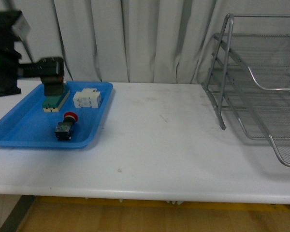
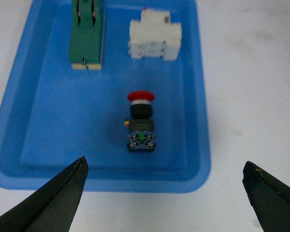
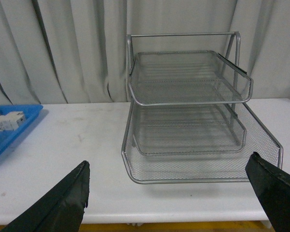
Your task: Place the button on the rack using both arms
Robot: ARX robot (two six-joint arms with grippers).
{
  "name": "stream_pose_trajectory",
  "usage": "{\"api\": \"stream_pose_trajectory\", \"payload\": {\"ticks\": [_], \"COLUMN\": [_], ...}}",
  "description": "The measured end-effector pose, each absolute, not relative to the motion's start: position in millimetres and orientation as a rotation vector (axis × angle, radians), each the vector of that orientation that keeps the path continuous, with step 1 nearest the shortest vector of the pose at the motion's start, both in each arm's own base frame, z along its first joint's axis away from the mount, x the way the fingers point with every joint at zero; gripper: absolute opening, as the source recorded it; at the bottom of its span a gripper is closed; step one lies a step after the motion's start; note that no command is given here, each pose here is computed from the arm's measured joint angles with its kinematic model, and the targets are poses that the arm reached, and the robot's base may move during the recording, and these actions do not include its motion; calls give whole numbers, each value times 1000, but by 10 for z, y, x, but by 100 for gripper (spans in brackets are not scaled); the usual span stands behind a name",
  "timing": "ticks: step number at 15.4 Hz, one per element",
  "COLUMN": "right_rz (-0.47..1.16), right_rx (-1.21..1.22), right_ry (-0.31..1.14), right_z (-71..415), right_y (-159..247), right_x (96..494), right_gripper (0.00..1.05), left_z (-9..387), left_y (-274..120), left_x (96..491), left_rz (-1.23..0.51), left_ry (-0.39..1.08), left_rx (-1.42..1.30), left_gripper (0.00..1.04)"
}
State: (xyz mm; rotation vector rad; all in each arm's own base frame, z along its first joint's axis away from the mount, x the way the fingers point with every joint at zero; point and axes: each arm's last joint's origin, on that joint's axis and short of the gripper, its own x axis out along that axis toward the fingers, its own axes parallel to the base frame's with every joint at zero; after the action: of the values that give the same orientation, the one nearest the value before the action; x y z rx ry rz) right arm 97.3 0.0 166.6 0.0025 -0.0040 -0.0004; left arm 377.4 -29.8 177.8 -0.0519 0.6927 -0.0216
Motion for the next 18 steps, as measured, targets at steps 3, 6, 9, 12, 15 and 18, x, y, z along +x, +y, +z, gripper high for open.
{"api": "stream_pose_trajectory", "payload": {"ticks": [3,6,9,12,15,18], "right_rz": [0,0,0,0,0,0], "right_rx": [2,2,2,2,2,2], "right_ry": [-4,-4,-4,-4,-4,-4], "right_z": [1666,1666,1666,1666,1666,1666], "right_y": [0,0,0,0,0,0], "right_x": [973,973,973,973,973,973], "right_gripper": [98,98,98,98,98,98], "left_z": [1381,1131,1012,855,667,638], "left_y": [-306,-317,-331,-334,-321,-319], "left_x": [4111,4330,4522,4660,4754,4790], "left_rz": [10,28,33,57,61,62], "left_ry": [810,873,874,863,905,917], "left_rx": [-13,2,-1,6,14,23], "left_gripper": [98,98,98,98,98,95]}}
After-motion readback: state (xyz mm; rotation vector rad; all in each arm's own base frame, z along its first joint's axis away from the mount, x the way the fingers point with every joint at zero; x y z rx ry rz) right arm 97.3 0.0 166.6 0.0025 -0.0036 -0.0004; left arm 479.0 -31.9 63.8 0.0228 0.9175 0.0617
